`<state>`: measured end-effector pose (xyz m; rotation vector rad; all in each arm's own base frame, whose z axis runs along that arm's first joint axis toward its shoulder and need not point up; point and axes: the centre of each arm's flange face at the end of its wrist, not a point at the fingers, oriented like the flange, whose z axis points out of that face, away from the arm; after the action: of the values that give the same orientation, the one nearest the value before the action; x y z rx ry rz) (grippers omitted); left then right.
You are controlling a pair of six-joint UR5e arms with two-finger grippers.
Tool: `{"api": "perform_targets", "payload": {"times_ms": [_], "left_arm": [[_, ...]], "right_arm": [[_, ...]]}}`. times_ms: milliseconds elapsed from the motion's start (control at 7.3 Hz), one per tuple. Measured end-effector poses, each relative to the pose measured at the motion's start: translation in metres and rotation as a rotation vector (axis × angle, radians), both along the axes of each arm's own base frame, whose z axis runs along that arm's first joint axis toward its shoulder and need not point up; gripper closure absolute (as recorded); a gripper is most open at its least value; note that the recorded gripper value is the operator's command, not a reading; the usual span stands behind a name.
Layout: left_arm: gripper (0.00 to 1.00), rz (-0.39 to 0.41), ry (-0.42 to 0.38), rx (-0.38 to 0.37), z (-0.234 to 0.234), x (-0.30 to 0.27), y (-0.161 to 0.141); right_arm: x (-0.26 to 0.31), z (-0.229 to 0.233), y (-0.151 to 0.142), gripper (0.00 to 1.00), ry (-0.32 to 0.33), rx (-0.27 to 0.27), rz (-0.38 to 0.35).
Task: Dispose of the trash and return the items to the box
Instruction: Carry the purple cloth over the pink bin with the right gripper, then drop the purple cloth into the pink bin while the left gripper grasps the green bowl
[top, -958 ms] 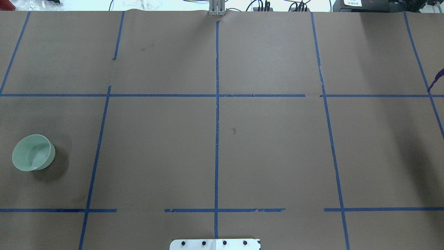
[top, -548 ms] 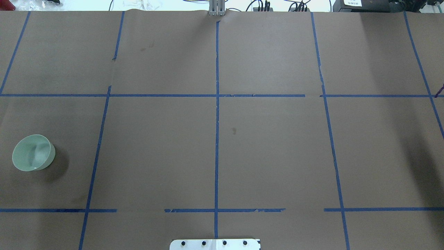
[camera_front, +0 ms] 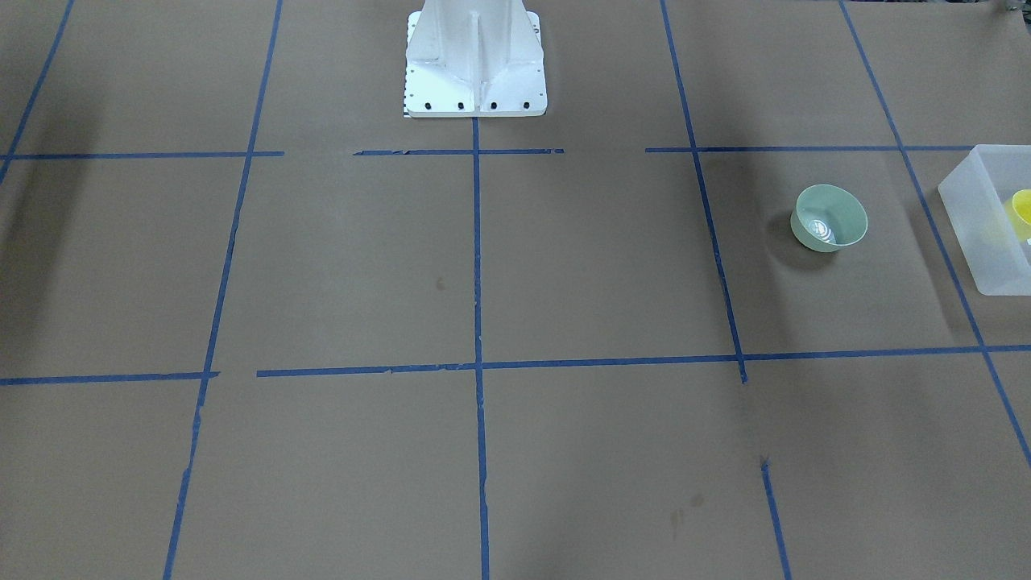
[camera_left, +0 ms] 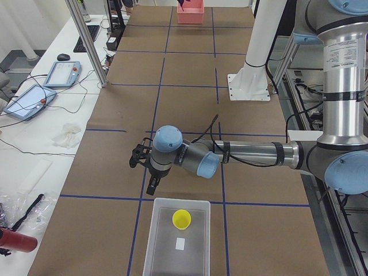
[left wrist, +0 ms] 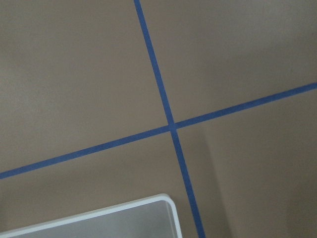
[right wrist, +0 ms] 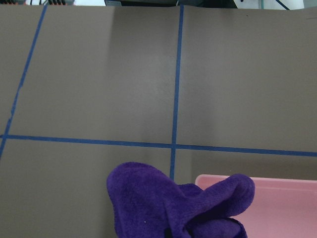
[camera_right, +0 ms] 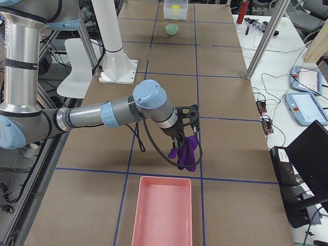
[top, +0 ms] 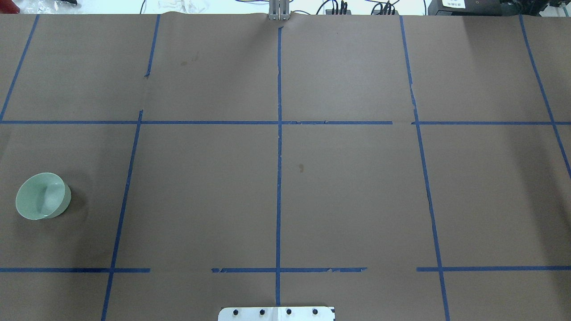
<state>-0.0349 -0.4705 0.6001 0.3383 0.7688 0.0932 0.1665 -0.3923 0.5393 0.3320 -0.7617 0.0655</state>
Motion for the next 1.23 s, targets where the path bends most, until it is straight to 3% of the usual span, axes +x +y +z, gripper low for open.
{"api": "perform_targets", "payload": {"times_ms": [274, 685, 1232], "left_arm": [[0.0, -0.025, 0.062, -0.016, -0.013, 0.048, 0.006], [0.02, -0.053, 0.154, -0.075, -0.005, 0.138, 0.053], [0.03, -0.046, 0.172, -0.107, 0.003, 0.169, 0.074]], "right_arm": [[0.01, 0.021, 0.01, 1.0, 0.08, -0.059, -0.066], [0.014, 0.065, 0.024, 1.0, 0.126, -0.119, -0.18], [0.014, 0.125, 0.049, 1.0, 0.167, -0.178, -0.269]]}}
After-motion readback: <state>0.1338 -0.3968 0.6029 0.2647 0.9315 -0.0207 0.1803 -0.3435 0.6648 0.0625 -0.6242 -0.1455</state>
